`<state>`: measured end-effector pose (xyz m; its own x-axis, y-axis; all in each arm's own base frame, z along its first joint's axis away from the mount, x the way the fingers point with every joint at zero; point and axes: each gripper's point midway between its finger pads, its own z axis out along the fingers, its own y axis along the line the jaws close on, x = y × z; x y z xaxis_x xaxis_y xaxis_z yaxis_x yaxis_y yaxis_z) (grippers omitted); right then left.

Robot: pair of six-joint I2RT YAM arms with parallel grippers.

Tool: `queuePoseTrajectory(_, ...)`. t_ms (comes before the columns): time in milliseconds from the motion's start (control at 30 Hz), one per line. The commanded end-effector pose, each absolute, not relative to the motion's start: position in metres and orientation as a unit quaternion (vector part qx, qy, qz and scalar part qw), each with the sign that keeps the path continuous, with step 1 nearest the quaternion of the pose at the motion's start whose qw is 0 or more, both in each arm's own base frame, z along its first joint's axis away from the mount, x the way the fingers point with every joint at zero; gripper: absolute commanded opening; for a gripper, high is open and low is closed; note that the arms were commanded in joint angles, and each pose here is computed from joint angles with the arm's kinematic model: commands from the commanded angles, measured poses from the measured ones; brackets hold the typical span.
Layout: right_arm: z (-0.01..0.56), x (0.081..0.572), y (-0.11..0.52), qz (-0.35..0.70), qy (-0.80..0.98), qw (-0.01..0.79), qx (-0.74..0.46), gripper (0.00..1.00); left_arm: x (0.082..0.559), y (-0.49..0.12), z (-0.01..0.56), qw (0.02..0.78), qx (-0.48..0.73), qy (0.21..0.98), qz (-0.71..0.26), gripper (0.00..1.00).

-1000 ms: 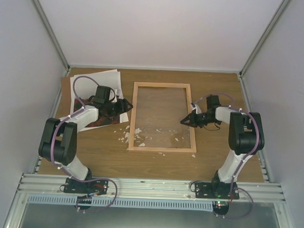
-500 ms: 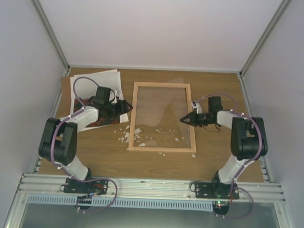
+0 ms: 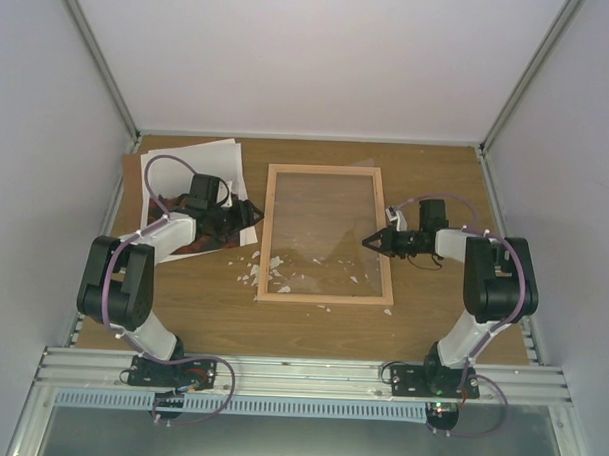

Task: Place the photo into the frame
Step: Place the photo frame item in the photo frame.

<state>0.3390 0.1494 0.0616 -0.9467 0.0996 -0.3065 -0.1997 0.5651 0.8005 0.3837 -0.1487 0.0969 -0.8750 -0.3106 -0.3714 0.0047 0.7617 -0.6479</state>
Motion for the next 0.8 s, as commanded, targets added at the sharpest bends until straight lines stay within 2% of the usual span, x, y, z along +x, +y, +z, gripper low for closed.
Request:
queuePoseTrajectory(0,0.07,0.343,0.15,0.472,0.862,0.179,-0.038,0.01,0.389,-0.149,0.106,0.256,-0.08,0.9,-0.344,0.62)
queuePoseTrajectory(767,0.066,0.352,0.145,0.457,0.87,0.18,-0.042,0.01,0.39,-0.148,0.104,0.251,-0.083,0.899,-0.349,0.62)
